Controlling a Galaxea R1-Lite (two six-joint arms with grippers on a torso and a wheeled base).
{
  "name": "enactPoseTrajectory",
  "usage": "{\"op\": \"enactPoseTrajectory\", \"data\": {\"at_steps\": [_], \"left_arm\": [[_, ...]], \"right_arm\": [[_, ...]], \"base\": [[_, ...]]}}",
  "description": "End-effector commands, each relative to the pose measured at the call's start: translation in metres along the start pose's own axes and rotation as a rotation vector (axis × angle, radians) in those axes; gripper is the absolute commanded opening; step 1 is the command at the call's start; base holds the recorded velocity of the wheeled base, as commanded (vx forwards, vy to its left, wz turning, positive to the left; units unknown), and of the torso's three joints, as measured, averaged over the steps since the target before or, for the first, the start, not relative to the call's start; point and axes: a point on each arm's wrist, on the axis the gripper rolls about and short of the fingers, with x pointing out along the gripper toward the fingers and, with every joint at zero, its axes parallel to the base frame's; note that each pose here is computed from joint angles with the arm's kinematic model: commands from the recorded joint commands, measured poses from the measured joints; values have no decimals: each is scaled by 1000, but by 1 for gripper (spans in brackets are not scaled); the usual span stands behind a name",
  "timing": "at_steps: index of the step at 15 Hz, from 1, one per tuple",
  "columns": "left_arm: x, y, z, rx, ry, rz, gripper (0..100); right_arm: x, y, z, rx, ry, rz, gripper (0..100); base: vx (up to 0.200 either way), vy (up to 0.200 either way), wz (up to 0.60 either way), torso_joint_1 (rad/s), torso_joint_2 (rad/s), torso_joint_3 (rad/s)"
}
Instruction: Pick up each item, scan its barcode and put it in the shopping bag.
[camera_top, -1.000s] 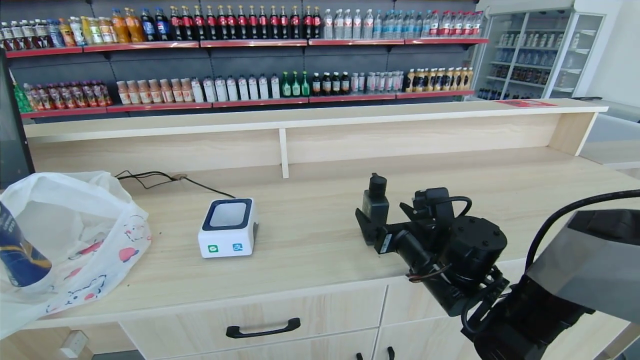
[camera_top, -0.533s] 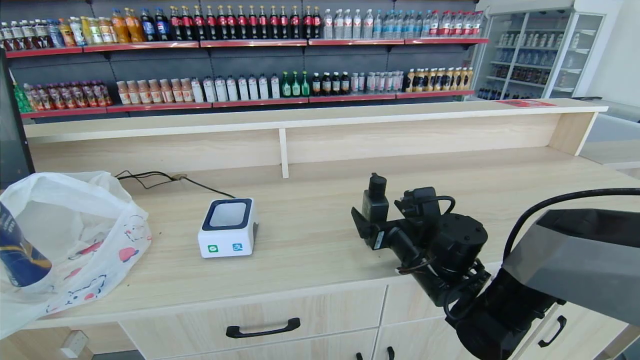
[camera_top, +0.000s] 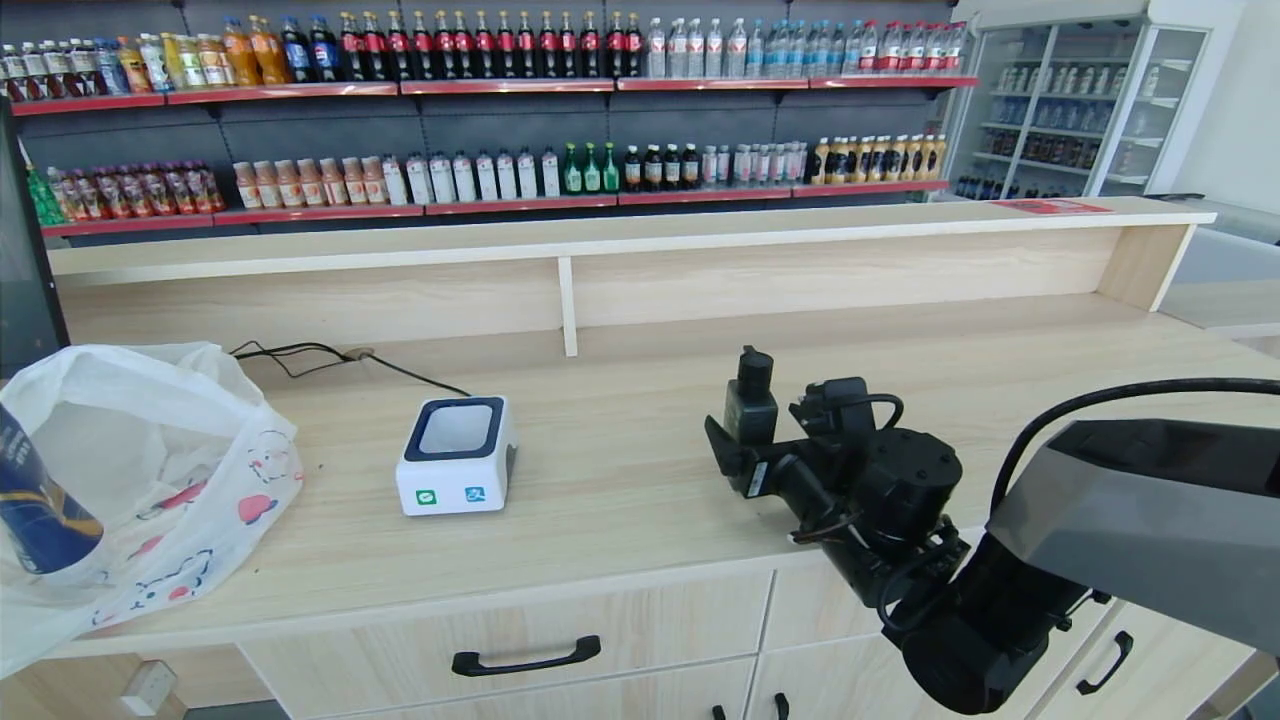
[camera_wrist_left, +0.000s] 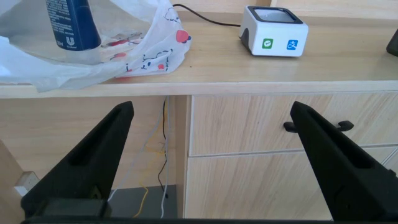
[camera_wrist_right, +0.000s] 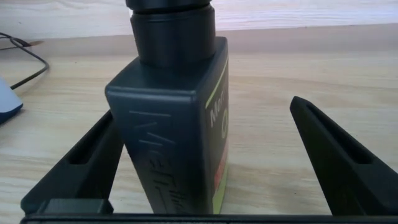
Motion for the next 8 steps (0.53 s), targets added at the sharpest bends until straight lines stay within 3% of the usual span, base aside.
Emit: {"op": "enactPoseTrajectory", "data": {"at_steps": [1,4,5,8], "left_arm": [[0,0,0,0,-1,0,100],[0,0,0,-2,-1,0,100],[0,0,0,-3,-1,0,100],[0,0,0,-3,-1,0,100]], "right_arm": [[1,-1,-2,0,3,-3,100],[1,-1,-2,3,4,-4,100],[1,-1,-2,3,4,-4,0],[0,-2,-2,8,7,-5,0]], "base": [[0,0,0,0,0,0],[0,0,0,0,0,0],[0,0,0,0,0,0],[0,0,0,0,0,0]]}}
